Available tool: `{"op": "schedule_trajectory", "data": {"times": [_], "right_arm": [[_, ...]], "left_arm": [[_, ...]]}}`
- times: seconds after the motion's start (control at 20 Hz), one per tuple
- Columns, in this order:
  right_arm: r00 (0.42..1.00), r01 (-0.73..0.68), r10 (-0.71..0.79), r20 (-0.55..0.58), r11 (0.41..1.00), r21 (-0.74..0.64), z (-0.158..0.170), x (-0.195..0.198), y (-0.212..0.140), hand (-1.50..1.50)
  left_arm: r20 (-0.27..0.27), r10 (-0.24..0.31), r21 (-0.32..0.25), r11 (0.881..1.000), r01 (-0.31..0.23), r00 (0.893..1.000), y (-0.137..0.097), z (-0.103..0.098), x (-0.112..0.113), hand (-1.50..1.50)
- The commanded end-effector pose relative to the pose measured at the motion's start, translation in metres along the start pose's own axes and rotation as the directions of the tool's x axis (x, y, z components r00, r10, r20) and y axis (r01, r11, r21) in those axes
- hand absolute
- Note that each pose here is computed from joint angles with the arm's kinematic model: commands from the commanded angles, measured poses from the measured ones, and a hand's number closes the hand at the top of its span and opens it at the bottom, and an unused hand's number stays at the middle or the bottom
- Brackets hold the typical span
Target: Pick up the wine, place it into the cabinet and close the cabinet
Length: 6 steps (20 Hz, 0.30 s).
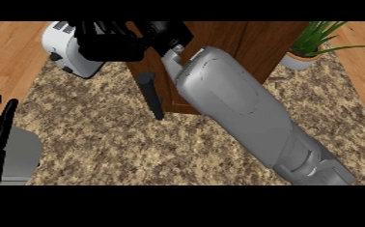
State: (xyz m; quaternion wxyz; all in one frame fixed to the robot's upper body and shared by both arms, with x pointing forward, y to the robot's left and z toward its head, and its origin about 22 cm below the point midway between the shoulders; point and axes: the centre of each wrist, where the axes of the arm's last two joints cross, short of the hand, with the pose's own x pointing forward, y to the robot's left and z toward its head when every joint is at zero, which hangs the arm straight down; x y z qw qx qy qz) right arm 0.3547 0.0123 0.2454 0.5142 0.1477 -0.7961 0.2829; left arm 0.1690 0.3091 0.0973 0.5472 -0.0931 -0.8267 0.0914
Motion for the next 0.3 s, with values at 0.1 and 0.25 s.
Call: {"op": "schedule_trajectory", "data": {"times": [0.1, 0.25], "right_arm": [[0.988, -0.110, 0.090, -0.128, 0.981, -0.158, 0.000, -0.037, -0.070, 1.50], [0.989, -0.114, 0.098, -0.107, 0.981, -0.157, 0.002, -0.044, -0.058, 1.50]], "left_arm": [[-0.011, 0.009, -0.012, 1.000, -0.010, 1.000, -0.004, 0.003, 0.003, -1.50], [-0.010, 0.002, -0.018, 1.000, -0.002, 1.000, -0.008, -0.007, 0.013, -1.50]]}}
